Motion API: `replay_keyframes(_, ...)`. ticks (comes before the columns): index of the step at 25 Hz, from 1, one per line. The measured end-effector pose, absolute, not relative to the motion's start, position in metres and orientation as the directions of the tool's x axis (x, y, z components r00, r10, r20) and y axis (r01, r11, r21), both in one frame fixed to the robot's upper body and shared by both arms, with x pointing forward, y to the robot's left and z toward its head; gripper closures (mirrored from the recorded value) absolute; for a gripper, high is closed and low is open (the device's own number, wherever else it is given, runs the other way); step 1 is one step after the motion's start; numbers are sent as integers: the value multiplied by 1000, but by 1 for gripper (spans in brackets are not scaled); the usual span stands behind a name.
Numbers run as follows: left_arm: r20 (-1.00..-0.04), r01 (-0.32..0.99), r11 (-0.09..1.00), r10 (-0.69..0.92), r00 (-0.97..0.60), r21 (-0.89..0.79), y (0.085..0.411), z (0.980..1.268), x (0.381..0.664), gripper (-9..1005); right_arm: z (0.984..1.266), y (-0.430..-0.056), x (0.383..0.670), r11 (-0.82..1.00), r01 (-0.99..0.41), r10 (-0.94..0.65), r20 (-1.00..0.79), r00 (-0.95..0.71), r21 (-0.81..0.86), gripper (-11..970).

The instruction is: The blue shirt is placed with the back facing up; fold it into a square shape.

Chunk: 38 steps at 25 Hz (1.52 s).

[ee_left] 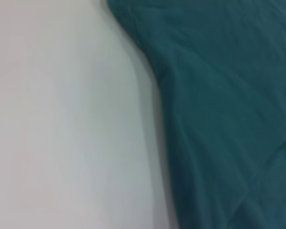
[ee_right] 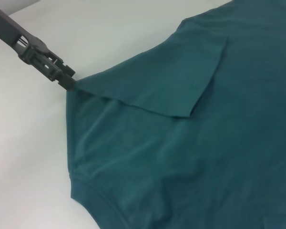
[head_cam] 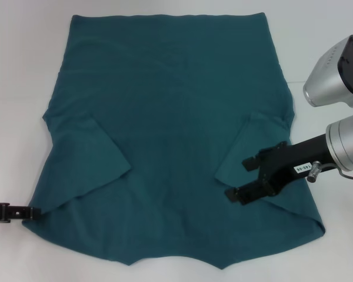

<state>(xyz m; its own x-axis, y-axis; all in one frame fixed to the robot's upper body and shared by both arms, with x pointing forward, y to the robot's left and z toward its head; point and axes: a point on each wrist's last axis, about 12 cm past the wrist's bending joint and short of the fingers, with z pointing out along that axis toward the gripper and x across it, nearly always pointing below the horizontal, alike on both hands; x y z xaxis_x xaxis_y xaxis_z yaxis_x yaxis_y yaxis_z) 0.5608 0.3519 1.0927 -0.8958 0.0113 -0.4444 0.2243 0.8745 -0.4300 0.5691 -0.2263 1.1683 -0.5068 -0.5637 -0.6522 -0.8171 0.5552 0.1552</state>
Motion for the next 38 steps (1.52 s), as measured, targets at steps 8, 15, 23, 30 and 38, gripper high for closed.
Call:
replay_keyframes(8,-438,234,873,26,-899,-428,346,1090,564,121,1168,-227,570,559,-815,-562,-653,-508,153,42)
replay_keyframes(15,-443,234,873,23,-896,-428,345,1090,566,122,1168,-228,571,565,-812,-559,-655,-508,147,45)
replay_keyframes(23,-434,251,864,42,-900,-436,336,1086,568,193,1167,-229,571,571,-807,-556,-653,-514,149,48)
replay_keyframes(30,-427,255,865,53,-902,-431,335,1085,568,563,1166,-230,571,577,-803,-552,-652,-520,151,50)
replay_keyframes(38,-425,258,864,58,-903,-432,333,1085,568,825,1165,-230,571,579,-801,-551,-653,-520,150,52)
